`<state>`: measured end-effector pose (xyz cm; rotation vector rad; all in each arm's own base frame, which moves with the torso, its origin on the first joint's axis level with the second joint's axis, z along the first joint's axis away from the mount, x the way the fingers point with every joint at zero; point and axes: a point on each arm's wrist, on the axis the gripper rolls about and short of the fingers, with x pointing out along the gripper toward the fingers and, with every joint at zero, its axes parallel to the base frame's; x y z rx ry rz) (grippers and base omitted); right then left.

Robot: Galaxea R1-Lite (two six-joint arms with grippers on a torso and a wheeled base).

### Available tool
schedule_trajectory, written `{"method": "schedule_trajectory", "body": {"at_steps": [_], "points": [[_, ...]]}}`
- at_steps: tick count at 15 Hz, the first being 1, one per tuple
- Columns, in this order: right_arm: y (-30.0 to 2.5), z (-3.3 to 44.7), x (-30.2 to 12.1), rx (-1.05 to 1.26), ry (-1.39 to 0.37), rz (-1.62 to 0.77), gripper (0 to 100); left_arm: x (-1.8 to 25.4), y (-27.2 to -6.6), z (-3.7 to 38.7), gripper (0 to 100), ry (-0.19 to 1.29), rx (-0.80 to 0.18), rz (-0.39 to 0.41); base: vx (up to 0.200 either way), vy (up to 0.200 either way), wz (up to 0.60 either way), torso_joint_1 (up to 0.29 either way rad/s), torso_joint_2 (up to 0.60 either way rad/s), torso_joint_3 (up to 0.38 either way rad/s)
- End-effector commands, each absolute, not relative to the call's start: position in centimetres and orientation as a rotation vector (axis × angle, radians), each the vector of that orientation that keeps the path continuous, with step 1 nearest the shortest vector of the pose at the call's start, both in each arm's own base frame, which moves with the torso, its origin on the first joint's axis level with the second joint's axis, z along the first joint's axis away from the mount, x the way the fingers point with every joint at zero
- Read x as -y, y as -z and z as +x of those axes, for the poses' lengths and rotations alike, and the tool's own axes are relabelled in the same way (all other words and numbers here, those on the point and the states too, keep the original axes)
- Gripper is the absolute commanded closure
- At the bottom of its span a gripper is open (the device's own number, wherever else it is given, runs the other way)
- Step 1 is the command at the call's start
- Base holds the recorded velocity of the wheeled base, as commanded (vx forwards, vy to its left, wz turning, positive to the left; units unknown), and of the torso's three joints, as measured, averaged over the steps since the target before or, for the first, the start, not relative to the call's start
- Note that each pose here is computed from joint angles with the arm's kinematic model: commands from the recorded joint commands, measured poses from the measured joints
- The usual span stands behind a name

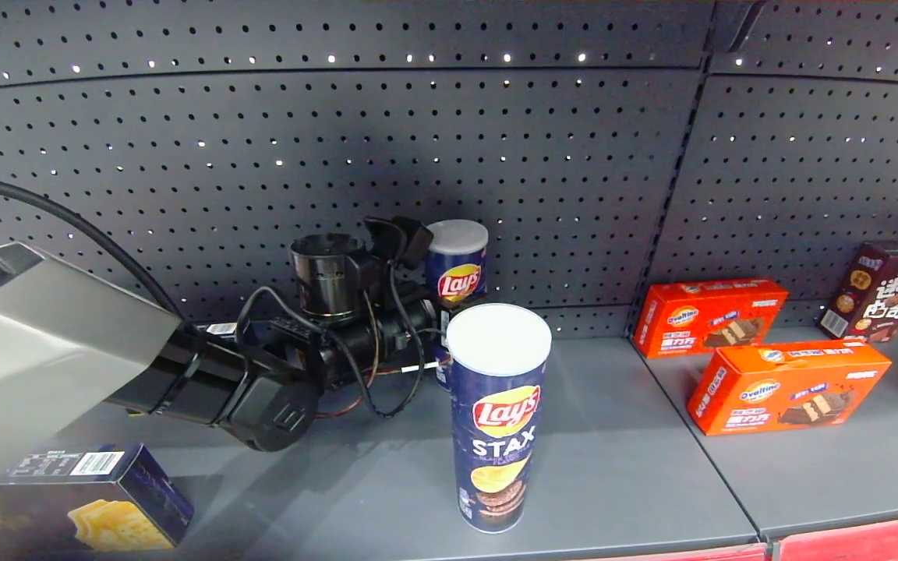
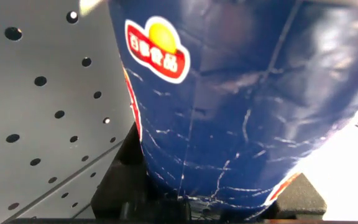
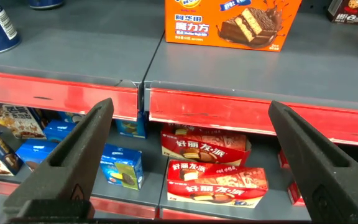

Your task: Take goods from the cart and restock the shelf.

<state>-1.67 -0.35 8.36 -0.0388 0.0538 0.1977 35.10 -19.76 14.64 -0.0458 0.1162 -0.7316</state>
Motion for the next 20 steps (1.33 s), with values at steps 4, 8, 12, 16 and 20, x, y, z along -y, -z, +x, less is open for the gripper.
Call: {"method": "schedule_trajectory", "body": {"at_steps": [4, 8, 12, 16, 20], "points": [[-8.4, -1.7, 0.4, -0.055, -0.197, -0.040, 0, 19.7, -14.5, 34.9, 0, 0.735, -0.126, -0.046, 0.000, 0.000, 0.00, 0.000, 0.00, 0.000], [-8.4, -1.7, 0.4, -0.053, -0.197, -0.038, 0, 18.7, -15.1, 33.7, 0, 0.723, -0.136, -0.065, 0.000, 0.000, 0.00, 0.000, 0.00, 0.000], [-8.4, -1.7, 0.4, -0.054, -0.197, -0.036, 0, 16.8, -15.9, 31.5, 0, 0.704, -0.144, -0.064, 0.000, 0.000, 0.00, 0.000, 0.00, 0.000], [-8.4, -1.7, 0.3, -0.054, -0.199, -0.036, 0, 15.2, -17.5, 28.5, 0, 0.690, -0.122, -0.068, 0.000, 0.000, 0.00, 0.000, 0.00, 0.000], [-8.4, -1.7, 0.4, -0.053, -0.200, -0.038, 0, 12.9, -19.6, 25.8, 0, 0.660, -0.072, -0.073, 0.000, 0.000, 0.00, 0.000, 0.00, 0.000]]}}
